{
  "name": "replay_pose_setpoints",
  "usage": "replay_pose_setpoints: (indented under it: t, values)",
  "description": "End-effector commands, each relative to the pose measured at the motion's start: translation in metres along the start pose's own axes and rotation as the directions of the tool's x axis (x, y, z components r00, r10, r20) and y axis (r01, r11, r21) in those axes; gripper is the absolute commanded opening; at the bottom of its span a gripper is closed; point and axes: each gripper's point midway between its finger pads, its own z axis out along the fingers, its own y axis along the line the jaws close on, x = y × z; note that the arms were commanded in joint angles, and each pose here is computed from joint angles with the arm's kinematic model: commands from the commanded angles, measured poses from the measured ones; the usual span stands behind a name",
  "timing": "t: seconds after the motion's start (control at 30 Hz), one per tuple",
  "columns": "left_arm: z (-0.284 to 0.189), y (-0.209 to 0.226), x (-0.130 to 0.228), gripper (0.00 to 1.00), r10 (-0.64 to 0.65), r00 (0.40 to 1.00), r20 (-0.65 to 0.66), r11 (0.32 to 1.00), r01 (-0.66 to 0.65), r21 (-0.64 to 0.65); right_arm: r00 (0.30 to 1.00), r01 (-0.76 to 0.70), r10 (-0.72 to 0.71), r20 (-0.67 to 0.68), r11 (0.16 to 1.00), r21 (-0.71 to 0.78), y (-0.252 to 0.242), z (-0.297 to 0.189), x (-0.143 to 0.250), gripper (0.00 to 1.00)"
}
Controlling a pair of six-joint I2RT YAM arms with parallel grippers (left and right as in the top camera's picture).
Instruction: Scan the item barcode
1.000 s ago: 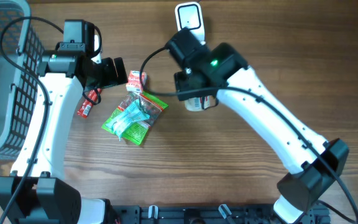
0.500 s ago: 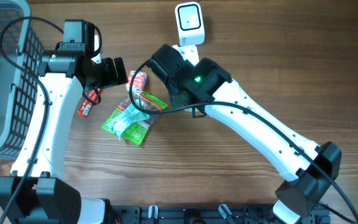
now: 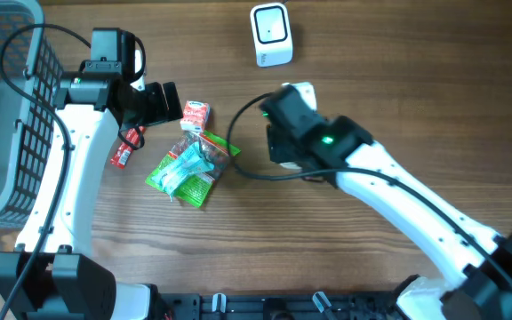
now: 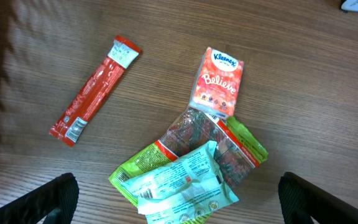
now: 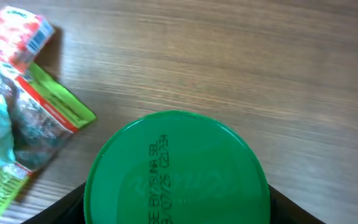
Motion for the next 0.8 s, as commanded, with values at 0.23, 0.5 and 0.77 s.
replay_pose_setpoints:
  t: [0.23, 0.5, 0.77]
  values:
    - [0.0, 0.001, -0.001, 1.0, -0.002, 1.0, 0.003, 1.0, 0.002, -0.005, 0.997, 0.072, -0.066, 0.047, 0.988, -0.134, 0.001, 0.043, 0.03, 0.52]
    - [0.0, 0.001, -0.001, 1.0, -0.002, 1.0, 0.003, 1.0, 0.002, -0.005, 0.989, 0.051, -0.042, 0.14, 0.997, -0.062, -0.013, 0.059, 0.028, 0.52]
    - [0.0, 0.001, -0.001, 1.0, -0.002, 1.0, 0.003, 1.0, 0.002, -0.005, 0.982, 0.032, -0.021, 0.188, 0.998, -0.055, -0.018, 0.069, 0.032, 0.52]
